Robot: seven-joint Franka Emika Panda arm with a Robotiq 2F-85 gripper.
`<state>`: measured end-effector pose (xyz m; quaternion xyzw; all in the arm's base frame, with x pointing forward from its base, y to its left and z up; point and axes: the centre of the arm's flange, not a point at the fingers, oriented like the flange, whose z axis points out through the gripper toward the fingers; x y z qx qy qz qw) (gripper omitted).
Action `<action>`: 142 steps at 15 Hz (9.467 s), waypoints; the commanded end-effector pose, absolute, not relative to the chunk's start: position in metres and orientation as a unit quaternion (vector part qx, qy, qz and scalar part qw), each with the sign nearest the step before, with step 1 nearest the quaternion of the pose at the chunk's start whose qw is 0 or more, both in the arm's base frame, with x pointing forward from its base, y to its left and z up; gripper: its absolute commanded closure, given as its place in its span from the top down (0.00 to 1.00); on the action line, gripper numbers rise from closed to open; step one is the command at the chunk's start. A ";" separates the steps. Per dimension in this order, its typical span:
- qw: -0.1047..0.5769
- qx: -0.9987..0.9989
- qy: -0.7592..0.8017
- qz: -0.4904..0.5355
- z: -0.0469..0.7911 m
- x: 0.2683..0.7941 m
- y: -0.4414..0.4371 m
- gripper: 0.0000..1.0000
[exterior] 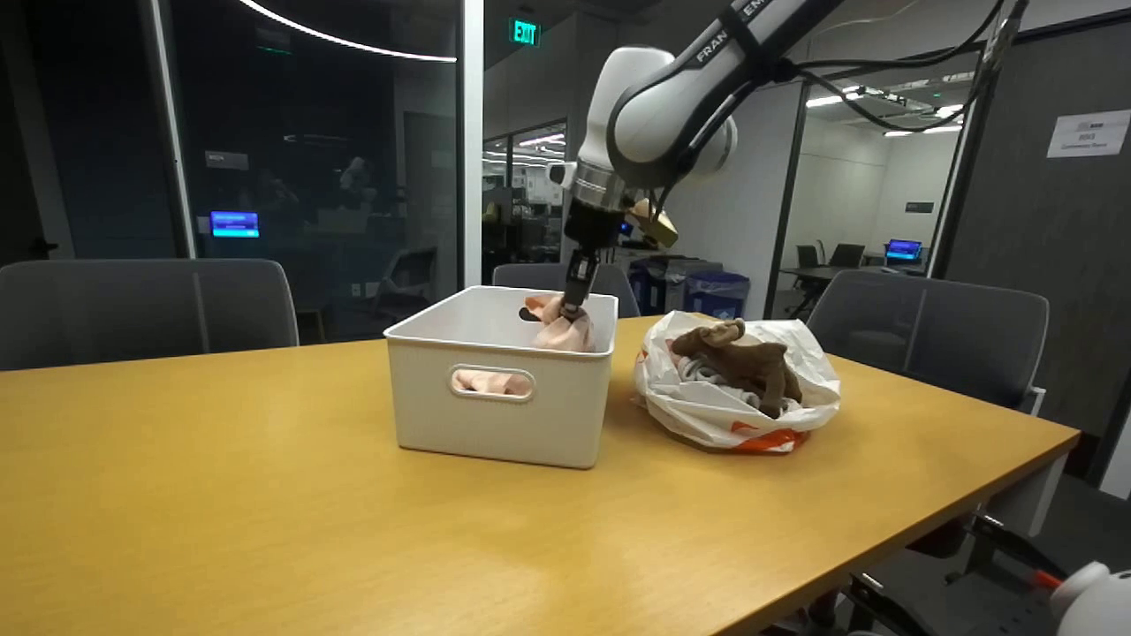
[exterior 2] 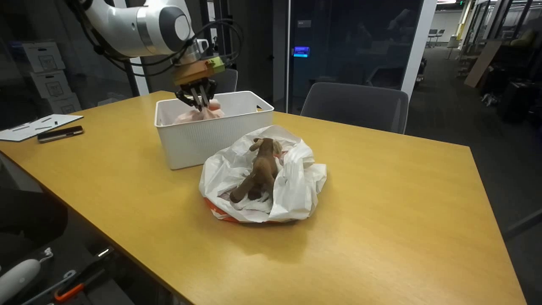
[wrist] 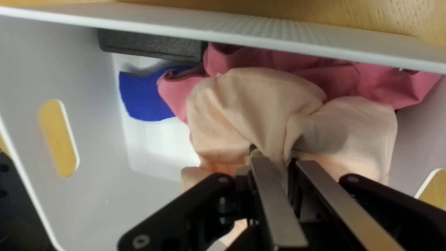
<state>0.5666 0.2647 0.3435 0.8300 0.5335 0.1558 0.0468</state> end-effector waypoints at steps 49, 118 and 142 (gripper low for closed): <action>-0.165 0.862 0.467 0.108 0.325 0.393 0.138 0.07; 0.132 0.923 0.319 0.173 0.406 0.451 0.125 0.05; 0.146 0.912 0.361 0.130 0.261 0.515 0.024 0.05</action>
